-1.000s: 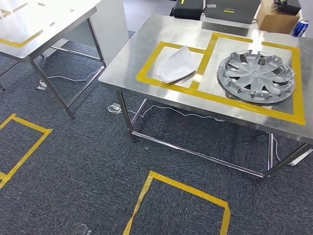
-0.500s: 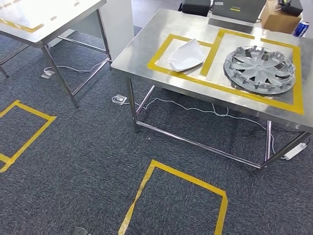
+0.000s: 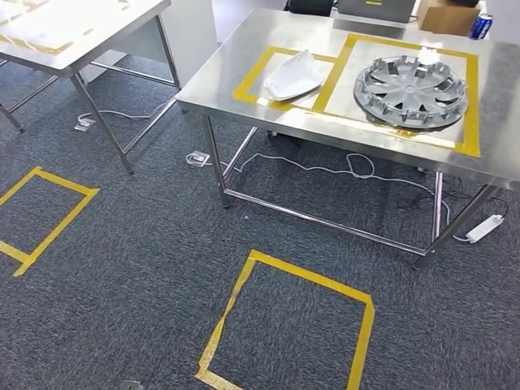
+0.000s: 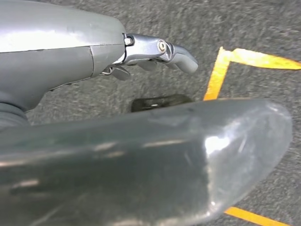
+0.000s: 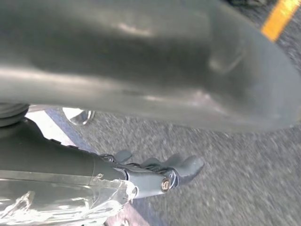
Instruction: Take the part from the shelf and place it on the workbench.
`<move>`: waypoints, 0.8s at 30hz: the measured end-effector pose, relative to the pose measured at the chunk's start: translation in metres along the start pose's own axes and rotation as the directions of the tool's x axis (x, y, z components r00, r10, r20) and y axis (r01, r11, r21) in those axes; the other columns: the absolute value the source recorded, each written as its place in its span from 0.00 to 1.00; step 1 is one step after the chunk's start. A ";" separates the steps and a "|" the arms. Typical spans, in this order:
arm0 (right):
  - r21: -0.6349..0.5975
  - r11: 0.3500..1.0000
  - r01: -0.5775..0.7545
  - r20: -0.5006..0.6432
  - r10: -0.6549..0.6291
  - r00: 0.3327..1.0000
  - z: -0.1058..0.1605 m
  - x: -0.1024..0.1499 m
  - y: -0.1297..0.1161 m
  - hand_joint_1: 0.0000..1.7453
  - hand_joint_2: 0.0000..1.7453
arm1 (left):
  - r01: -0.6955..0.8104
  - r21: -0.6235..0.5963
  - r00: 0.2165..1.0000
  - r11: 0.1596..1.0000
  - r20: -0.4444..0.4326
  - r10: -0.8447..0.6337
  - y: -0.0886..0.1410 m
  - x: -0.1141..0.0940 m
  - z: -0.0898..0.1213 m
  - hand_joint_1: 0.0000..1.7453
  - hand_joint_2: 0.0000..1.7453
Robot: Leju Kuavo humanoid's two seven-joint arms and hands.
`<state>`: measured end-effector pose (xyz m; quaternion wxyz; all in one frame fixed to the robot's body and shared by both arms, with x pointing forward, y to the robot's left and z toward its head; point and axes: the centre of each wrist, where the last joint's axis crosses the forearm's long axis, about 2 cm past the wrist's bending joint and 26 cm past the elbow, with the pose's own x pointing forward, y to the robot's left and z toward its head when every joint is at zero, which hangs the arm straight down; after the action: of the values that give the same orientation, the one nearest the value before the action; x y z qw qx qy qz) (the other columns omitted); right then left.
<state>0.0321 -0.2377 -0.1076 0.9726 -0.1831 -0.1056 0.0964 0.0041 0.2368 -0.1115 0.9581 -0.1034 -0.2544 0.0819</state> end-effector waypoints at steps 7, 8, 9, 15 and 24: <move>0.028 0.999 0.021 0.007 -0.021 1.000 0.000 0.003 0.001 0.00 0.00 | 0.005 0.005 1.000 1.000 0.008 -0.005 0.000 0.004 -0.002 0.00 0.00; 0.040 0.999 0.036 0.006 -0.037 0.999 0.000 0.005 0.002 0.00 0.00 | 0.008 0.010 1.000 1.000 0.013 -0.008 0.001 0.004 -0.002 0.00 0.00; 0.053 0.997 0.052 0.004 -0.052 0.999 0.000 0.005 0.002 0.00 0.00 | 0.010 0.015 1.000 1.000 0.016 -0.011 0.001 0.004 -0.002 0.00 0.00; 0.083 0.992 0.093 -0.025 -0.091 0.996 0.001 -0.003 0.003 0.00 0.00 | 0.028 0.041 1.000 0.999 -0.013 -0.027 0.005 0.004 -0.002 0.00 0.00; 0.089 0.991 0.104 -0.018 -0.102 0.995 0.001 0.000 0.004 0.00 0.00 | 0.010 0.029 1.000 1.000 0.001 -0.011 0.006 0.006 -0.002 0.00 0.00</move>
<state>0.0308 -0.2334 -0.1081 0.9843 -0.1342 -0.1037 0.0495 0.0096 0.2438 -0.1120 0.9597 -0.0882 -0.2545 0.0806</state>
